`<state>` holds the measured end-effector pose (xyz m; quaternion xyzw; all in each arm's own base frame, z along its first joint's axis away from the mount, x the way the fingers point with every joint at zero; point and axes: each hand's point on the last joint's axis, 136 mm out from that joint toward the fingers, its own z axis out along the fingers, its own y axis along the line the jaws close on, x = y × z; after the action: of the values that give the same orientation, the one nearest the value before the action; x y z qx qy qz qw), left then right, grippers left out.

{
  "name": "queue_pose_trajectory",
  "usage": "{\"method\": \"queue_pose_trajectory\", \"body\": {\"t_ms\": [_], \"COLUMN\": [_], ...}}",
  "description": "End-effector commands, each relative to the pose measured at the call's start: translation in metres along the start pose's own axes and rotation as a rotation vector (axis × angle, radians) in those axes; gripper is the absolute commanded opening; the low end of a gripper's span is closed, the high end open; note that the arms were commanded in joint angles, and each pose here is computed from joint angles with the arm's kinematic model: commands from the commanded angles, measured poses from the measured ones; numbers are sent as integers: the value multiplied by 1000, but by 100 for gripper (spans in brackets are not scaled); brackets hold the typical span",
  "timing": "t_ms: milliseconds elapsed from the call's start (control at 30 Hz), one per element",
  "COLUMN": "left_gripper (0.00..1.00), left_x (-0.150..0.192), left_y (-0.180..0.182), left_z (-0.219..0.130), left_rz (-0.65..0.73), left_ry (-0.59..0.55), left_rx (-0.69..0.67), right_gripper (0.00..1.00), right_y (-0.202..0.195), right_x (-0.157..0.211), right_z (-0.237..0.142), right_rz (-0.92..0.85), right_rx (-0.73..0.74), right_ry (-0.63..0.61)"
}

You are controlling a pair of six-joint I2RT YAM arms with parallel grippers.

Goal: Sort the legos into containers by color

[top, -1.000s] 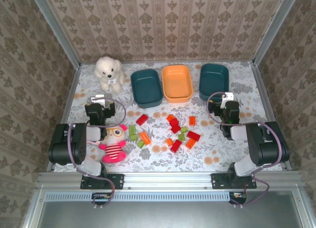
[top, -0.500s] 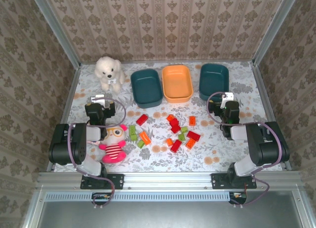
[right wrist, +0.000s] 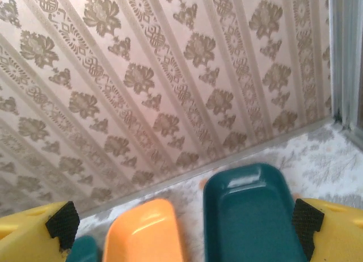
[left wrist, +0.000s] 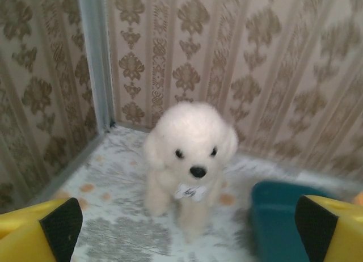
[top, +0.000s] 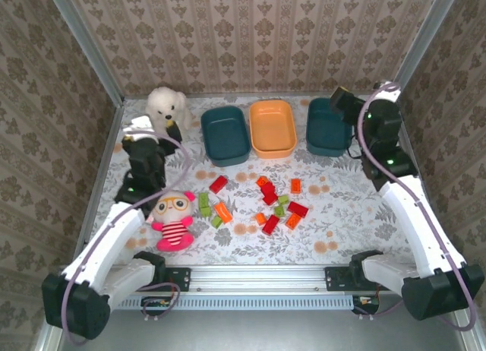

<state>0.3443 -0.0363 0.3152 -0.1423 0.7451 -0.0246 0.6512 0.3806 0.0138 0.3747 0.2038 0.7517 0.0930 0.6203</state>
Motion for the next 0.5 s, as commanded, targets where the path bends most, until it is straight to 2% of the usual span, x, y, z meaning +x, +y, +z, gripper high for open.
{"method": "queue_pose_trajectory", "body": {"t_ms": [0, 100, 233, 400, 467], "left_gripper": [100, 100, 100, 100, 100], "left_x": [86, 101, 127, 146, 150], "left_y": [23, 4, -20, -51, -63], "left_z": [-27, -41, -65, -85, -90], "left_rz": [-217, -236, -197, -167, -184], "left_ry": [425, 542, 695, 775, 794], "left_rx": [-67, 28, 134, 308, 380], "right_gripper": [100, 99, 92, 89, 87], "right_y": [-45, -28, -11, -10, -8], "right_x": [132, 146, 193, 263, 283], "right_z": [-19, -33, -45, -42, -38], "right_rz": [-57, -135, -142, -164, -165], "right_rx": [249, 203, 91, 86, 87], "right_ry": [537, 601, 789, 1051, 1119]}}
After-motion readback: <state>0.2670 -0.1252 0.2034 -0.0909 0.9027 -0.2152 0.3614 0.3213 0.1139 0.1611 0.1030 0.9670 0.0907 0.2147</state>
